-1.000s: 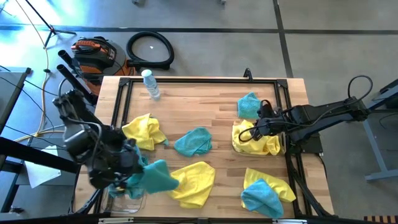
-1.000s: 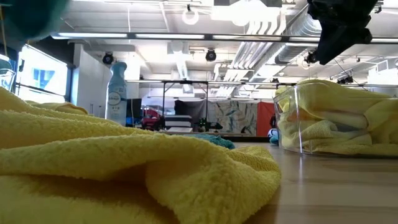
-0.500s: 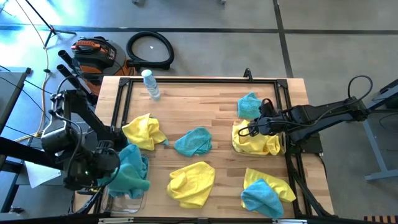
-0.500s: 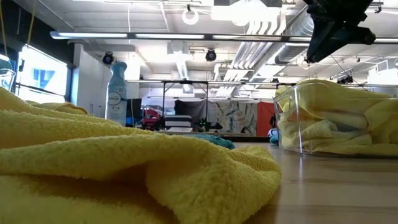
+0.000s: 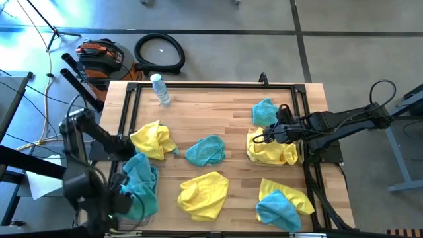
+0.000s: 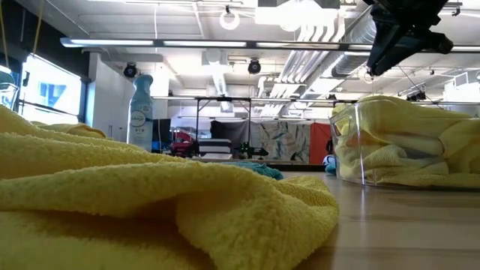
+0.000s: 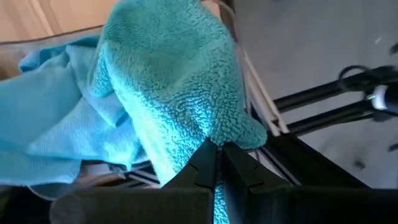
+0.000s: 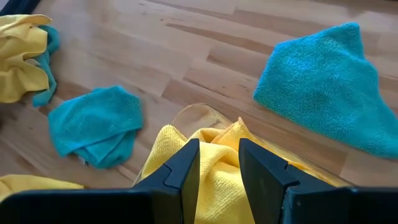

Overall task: Sort microfiber towel by color & place in baskets
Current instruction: Put the blue microfiber towel into the left transparent bin

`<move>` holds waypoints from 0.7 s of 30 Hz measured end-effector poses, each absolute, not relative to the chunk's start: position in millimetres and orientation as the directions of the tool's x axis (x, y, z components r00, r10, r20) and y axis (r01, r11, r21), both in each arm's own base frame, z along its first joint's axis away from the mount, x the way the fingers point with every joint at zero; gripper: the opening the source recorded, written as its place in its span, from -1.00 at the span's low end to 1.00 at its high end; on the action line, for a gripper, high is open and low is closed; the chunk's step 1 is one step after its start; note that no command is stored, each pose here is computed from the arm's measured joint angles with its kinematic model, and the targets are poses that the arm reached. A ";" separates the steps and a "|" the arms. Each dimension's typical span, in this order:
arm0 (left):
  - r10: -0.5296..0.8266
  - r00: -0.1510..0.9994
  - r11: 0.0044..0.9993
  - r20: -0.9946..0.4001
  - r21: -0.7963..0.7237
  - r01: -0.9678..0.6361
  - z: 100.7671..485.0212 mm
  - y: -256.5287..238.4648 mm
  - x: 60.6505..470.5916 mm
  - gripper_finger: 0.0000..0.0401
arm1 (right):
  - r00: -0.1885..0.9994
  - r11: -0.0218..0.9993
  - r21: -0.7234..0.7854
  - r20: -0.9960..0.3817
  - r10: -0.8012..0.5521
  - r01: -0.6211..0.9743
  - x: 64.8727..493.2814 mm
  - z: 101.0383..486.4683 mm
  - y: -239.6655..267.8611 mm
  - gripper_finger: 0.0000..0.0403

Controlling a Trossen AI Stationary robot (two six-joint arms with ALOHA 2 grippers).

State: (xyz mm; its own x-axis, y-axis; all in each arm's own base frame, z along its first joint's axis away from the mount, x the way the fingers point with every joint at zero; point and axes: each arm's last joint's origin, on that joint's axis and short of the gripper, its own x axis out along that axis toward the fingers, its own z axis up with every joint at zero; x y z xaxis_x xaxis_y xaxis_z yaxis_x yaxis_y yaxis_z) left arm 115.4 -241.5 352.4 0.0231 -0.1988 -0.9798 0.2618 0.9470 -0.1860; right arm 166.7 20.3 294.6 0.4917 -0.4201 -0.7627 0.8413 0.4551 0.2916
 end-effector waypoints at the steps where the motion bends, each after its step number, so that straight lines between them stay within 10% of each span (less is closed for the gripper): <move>1: -0.186 0.009 0.947 -0.982 -0.177 0.268 347.3 -244.8 120.8 -1.00 | 0.491 0.455 0.289 -0.760 -0.426 0.842 166.7 294.7 20.2 -0.47; 21: -0.064 0.086 0.996 -0.994 -0.058 0.071 248.1 -286.4 148.7 -1.00 | 0.492 0.554 0.210 -0.758 -0.428 0.805 166.8 294.8 20.1 -0.47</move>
